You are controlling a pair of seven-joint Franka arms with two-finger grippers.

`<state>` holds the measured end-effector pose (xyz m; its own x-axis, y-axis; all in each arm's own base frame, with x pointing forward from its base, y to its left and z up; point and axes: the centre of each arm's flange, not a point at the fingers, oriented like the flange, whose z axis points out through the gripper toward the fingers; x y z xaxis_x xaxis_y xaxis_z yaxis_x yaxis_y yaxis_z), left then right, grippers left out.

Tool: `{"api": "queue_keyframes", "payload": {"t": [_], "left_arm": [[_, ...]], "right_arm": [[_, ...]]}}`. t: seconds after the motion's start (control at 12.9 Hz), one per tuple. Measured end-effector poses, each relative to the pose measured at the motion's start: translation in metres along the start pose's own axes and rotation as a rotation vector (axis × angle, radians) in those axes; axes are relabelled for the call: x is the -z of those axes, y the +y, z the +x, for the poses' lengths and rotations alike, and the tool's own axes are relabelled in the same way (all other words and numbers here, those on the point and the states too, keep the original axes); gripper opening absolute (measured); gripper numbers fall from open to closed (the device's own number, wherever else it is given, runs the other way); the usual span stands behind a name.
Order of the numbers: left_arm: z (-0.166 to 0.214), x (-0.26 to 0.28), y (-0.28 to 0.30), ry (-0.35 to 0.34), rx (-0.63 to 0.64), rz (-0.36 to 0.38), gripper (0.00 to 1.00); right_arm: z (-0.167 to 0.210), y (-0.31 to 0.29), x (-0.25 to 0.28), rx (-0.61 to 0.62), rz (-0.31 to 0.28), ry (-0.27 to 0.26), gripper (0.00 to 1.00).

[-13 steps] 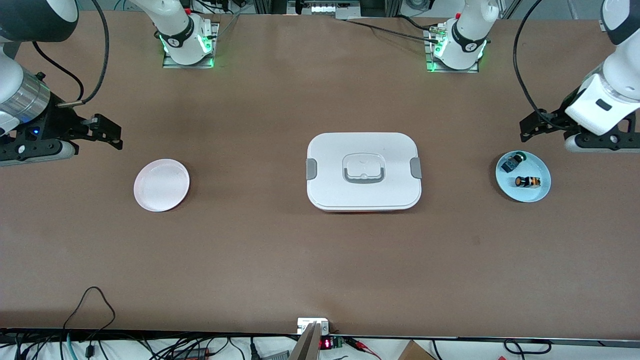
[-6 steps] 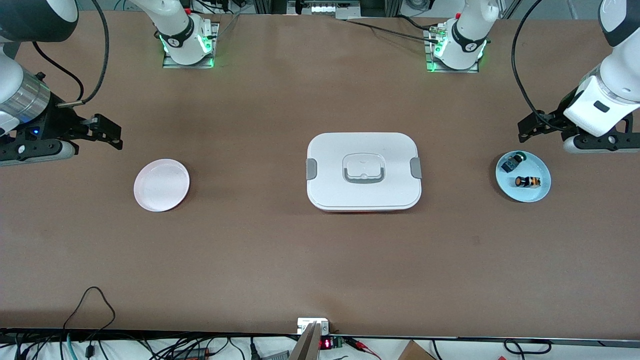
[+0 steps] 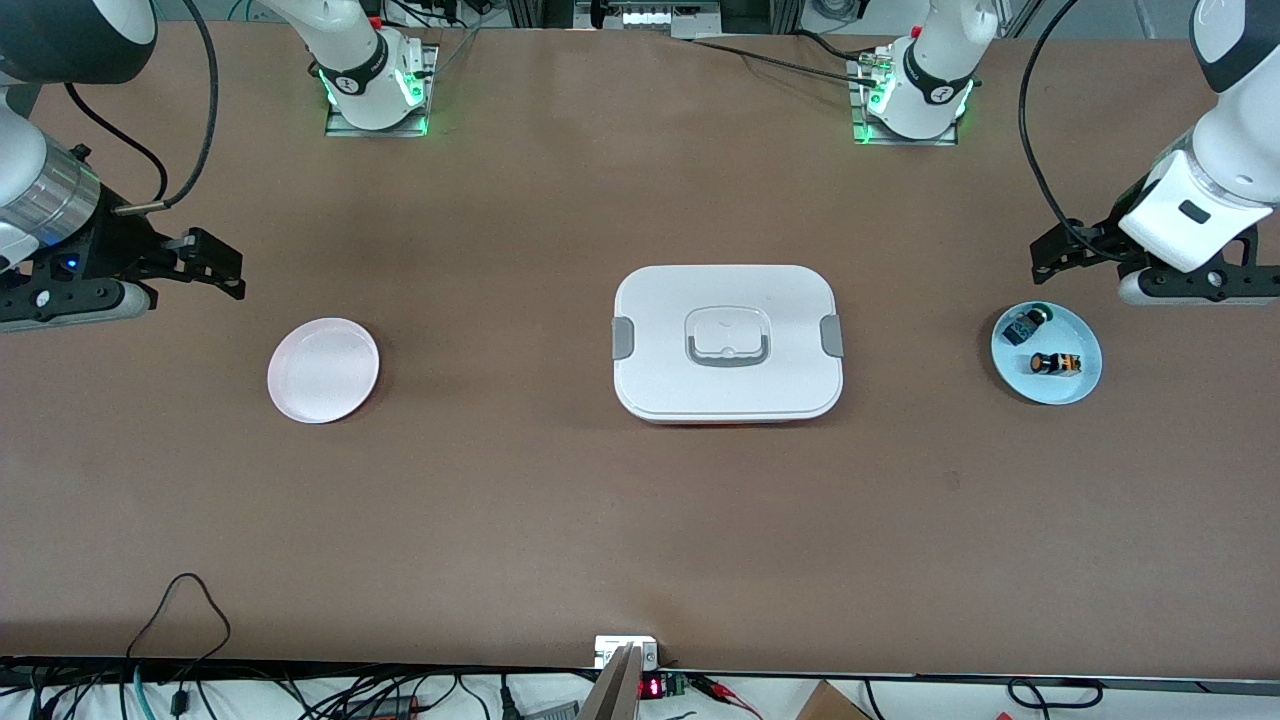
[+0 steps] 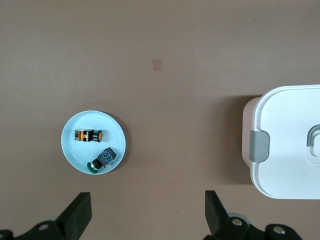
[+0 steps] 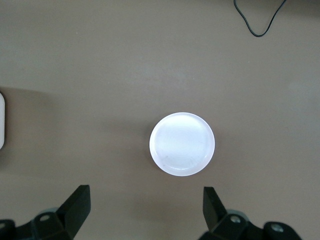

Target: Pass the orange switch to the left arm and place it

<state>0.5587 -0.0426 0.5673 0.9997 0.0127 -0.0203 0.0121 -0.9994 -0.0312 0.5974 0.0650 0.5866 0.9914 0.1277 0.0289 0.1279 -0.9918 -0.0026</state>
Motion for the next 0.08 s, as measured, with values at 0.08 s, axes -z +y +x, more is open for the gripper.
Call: {"api": "queue_keyframes", "payload": {"t": [0.08], "left_arm": [[-0.0001,0.0000,0.0012,0.000,-0.002,0.000,1.00]], "right_arm": [[0.0000,0.0000,0.0000,0.000,0.000,0.000,1.00]]}}
